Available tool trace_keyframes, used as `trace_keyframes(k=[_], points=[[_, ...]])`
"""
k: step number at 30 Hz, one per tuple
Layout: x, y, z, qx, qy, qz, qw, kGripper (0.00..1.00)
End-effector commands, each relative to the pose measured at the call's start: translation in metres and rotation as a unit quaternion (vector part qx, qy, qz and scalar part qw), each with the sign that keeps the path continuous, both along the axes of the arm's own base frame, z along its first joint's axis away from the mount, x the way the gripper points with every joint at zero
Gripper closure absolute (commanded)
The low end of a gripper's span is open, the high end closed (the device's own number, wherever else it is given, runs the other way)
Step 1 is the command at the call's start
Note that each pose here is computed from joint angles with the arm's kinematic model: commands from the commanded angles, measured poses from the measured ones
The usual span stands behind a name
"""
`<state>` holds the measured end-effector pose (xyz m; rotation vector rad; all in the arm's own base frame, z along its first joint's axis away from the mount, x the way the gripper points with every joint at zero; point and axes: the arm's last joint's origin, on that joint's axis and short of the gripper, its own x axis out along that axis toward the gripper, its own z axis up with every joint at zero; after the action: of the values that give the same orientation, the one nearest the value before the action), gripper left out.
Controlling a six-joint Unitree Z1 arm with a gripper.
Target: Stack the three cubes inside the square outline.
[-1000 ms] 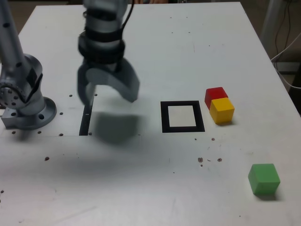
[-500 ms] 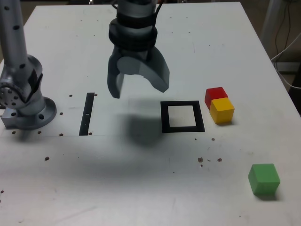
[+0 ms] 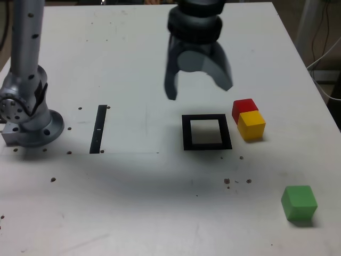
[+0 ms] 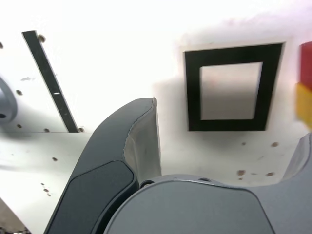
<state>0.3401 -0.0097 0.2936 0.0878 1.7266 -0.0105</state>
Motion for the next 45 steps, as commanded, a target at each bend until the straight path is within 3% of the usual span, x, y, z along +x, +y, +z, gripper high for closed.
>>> trace_keyframes(k=[1,12,19,36,41,45], points=[[0.012,0.004,-0.002,0.001,0.0,0.005,1.0,0.01],[0.064,0.027,-0.012,-0.002,-0.002,0.026,0.9997,0.01],[0.091,0.038,-0.029,-0.009,0.013,0.034,0.9993,0.01],[0.121,0.048,-0.084,-0.037,0.048,0.04,0.9974,0.03],[0.121,0.053,-0.086,-0.037,0.056,0.045,0.9967,0.16],[0.121,0.056,-0.087,-0.031,0.06,0.05,0.9965,0.43]])
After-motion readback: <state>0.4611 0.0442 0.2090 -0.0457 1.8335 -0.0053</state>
